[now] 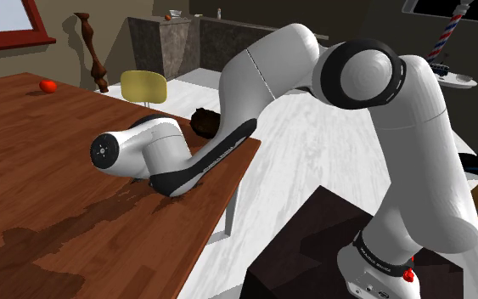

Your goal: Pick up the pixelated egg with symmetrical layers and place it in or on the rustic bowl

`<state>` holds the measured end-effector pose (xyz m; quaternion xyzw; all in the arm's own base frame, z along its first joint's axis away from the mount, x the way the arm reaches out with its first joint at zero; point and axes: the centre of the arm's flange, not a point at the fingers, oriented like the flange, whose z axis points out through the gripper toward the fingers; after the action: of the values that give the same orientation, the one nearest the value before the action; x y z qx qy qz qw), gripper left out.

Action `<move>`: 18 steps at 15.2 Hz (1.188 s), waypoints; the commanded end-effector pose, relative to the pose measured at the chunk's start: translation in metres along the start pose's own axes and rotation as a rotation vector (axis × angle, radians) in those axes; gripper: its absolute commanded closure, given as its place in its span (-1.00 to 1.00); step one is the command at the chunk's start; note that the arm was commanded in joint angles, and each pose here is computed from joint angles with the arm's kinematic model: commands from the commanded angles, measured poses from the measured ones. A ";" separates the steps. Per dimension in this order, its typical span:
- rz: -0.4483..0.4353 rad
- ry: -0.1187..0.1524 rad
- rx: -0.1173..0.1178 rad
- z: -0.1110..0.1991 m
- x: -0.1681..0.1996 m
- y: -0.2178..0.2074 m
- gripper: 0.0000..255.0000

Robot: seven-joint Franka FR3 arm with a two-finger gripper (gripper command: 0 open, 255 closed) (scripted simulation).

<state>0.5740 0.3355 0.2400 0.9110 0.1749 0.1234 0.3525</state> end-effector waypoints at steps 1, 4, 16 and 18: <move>0.000 0.000 0.000 0.000 0.000 0.000 1.00; 0.000 0.000 0.000 0.000 0.000 0.000 1.00; 0.000 0.000 0.000 -0.034 0.005 0.033 1.00; 0.000 0.000 0.000 -0.042 0.006 0.040 1.00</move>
<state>0.5738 0.3355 0.2925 0.9110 0.1750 0.1232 0.3524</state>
